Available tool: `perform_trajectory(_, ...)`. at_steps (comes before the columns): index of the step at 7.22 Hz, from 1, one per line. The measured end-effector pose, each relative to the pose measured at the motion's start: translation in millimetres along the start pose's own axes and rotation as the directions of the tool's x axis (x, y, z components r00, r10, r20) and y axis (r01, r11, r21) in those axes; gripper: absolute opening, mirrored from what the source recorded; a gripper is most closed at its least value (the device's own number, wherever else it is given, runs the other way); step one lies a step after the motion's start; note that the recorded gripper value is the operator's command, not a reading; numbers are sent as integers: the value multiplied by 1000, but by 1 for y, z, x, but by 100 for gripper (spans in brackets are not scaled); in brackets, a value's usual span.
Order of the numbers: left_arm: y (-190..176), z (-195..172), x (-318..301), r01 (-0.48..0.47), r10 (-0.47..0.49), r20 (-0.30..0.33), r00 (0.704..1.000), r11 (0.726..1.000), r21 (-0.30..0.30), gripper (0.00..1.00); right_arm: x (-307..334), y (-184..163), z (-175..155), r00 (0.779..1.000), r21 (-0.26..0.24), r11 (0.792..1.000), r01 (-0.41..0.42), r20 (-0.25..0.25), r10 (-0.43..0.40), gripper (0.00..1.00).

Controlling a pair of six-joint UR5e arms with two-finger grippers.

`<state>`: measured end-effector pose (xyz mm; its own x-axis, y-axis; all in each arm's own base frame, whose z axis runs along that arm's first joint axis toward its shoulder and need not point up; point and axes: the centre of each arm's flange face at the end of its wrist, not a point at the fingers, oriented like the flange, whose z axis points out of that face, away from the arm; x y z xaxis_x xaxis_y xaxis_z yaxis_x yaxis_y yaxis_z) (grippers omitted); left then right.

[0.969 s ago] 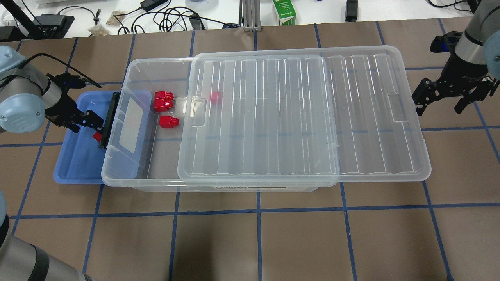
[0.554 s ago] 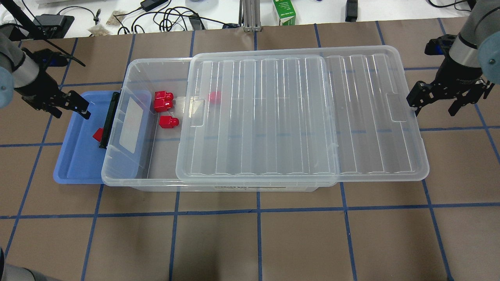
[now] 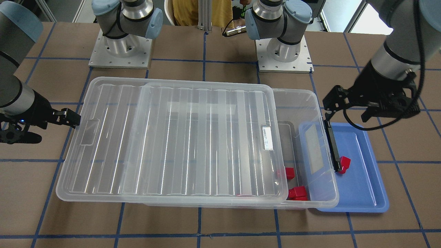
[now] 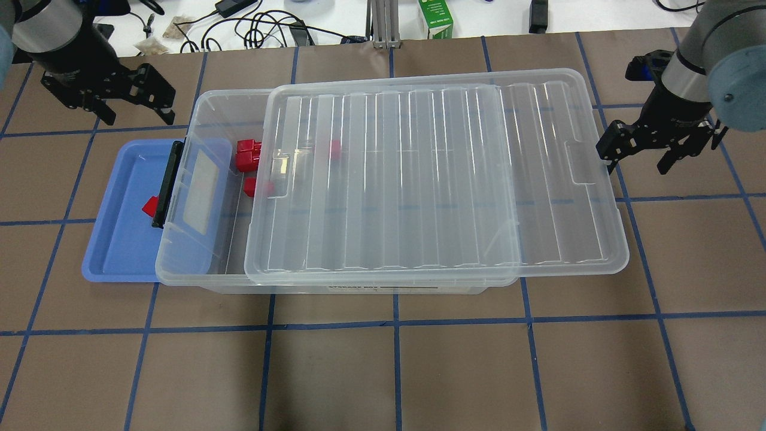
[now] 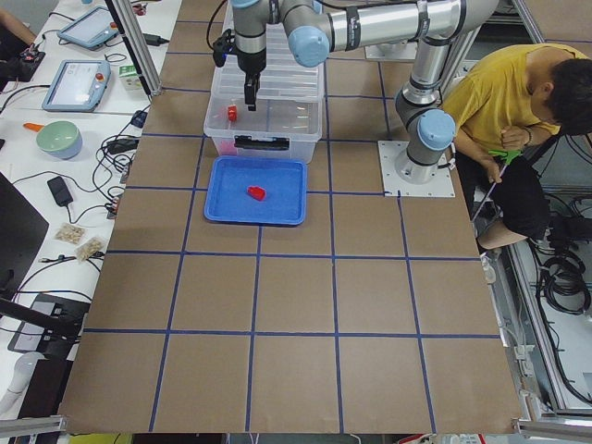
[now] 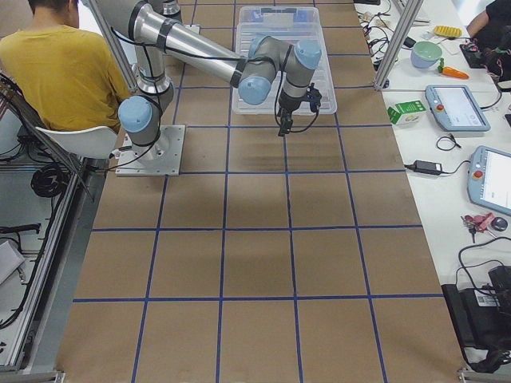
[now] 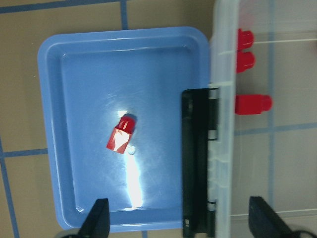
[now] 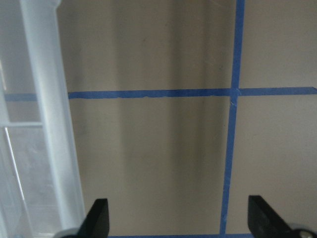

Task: Place red block in blue tray from box

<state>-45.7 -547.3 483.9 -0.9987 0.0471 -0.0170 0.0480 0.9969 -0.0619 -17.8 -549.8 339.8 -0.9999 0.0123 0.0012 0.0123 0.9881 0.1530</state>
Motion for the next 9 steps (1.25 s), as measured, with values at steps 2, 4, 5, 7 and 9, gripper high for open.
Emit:
perform_trajectory(2, 23, -14, 61, -6, 6, 10, 1000, 1000, 6, 100, -34, -4, 2, 1000, 16, 1000, -18, -10, 18, 100)
perform_trajectory(4, 40, -25, 94, 2, -2, 9, 1000, 1000, 8, 100, -64, -4, 4, 999, 21, 999, -34, -17, 34, 100)
perform_trajectory(5, 44, -31, 96, 8, -8, 8, 1000, 1000, 8, 100, -79, -4, 5, 999, 24, 999, -41, -20, 42, 100)
perform_trajectory(7, 42, -40, 89, 25, -25, 7, 1000, 1000, 6, 100, -97, -2, 7, 999, 25, 999, -47, -22, 47, 100)
perform_trajectory(9, 42, -45, 85, 32, -32, 7, 999, 999, -15, 100, -112, 0, 7, 999, 26, 999, -38, -25, 39, 100)
